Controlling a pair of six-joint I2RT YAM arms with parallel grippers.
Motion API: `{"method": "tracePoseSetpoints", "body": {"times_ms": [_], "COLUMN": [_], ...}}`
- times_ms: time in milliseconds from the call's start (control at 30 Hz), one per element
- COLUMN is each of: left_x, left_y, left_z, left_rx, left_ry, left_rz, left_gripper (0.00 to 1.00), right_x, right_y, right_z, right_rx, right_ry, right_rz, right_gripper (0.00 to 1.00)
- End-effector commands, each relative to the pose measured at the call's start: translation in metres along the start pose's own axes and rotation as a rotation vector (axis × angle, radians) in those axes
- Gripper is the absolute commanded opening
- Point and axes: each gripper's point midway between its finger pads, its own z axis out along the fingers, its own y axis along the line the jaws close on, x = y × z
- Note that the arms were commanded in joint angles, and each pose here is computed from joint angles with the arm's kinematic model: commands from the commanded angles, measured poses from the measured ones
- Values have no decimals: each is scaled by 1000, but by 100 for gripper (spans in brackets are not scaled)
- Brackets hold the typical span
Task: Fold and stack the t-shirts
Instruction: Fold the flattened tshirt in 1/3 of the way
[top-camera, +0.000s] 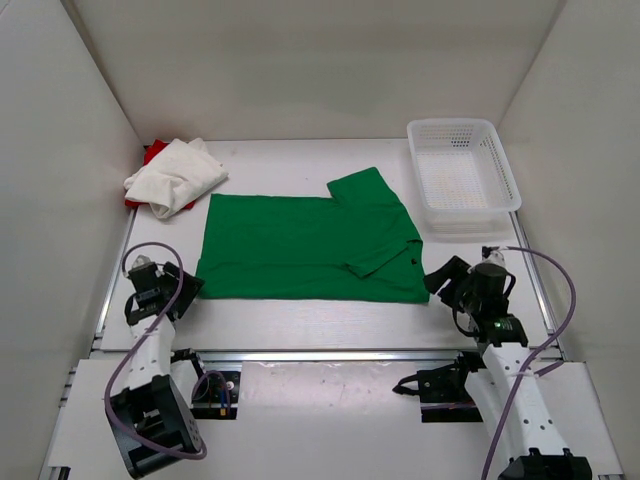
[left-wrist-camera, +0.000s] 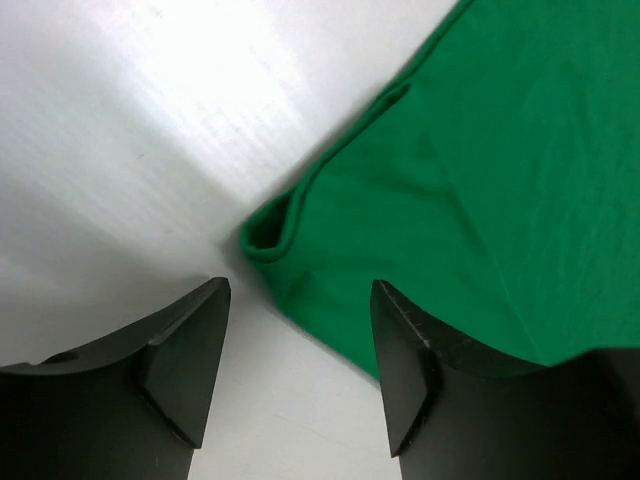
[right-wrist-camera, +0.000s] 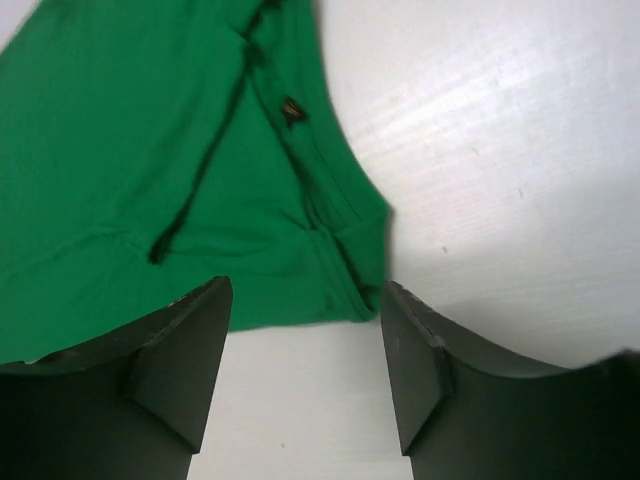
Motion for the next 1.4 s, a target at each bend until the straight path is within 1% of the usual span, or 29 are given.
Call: {"method": "tracePoseSetpoints", "body": {"times_ms": [0,33,67,100,133,167,200,233,267,333,367,433,467,500,533,567,633,667,767,900,1133,1200,1233,1300,1367], "left_x": [-23,-27,-34,-38,-33,-29,-15,-9,6,46,54,88,95,110,115,126,137,137,149,149,142,141,138,138,135], "left_y": [-21,-30,-48,-58,-72,-95,-115,-123,-142,-165,-174,-186,-189,-186,-187,-184,-185,-187,-180,-170,-142,-129,-131,-124,-133], "left_z": [-7,-9,-12,-13,-15,-18,-21,-21,-23,-28,-25,-24,-21,-18,-16,-12,-12,-11,-9,-6,3,6,6,7,2], "left_rx": [28,56,111,145,183,254,318,338,389,465,482,532,546,547,560,564,587,592,582,572,515,489,493,484,507], "left_ry": [-53,-66,-83,-104,-96,-106,-89,-88,-73,0,11,99,116,168,171,211,241,230,250,254,244,252,241,246,231], "left_rz": [70,80,102,123,159,215,258,273,315,410,419,479,484,499,502,502,506,504,533,527,523,508,503,492,495], "left_gripper": [70,73,80,85,84,79,60,43,35,29,28,28,28,29,29,29,29,29,29,28,29,29,30,30,30], "right_x": [-38,-40,-40,-40,-27,-15,-9,-1,8,21,21,27,27,29,31,34,39,42,47,51,51,46,47,37,28], "right_y": [29,38,52,60,70,86,108,108,118,136,142,142,142,140,137,138,136,135,137,137,136,145,146,161,174], "right_z": [-13,-13,-12,-10,-3,3,3,12,19,33,37,53,57,64,69,73,78,81,86,93,106,111,113,122,132], "right_rx": [-60,-84,-131,-156,-194,-242,-309,-281,-290,-328,-343,-332,-322,-304,-300,-306,-299,-294,-300,-294,-276,-291,-293,-311,-320], "right_ry": [-95,-89,-64,-56,-7,29,31,47,54,98,104,137,135,136,145,163,181,192,211,227,248,233,237,215,205], "right_rz": [-113,-149,-179,-203,-221,-248,-298,-317,-370,-424,-429,-427,-430,-431,-431,-431,-437,-446,-447,-437,-432,-436,-436,-420,-412], "right_gripper": [59,53,40,34,23,6,0,0,0,0,0,0,0,0,0,0,0,0,0,0,0,0,0,0,0]}}
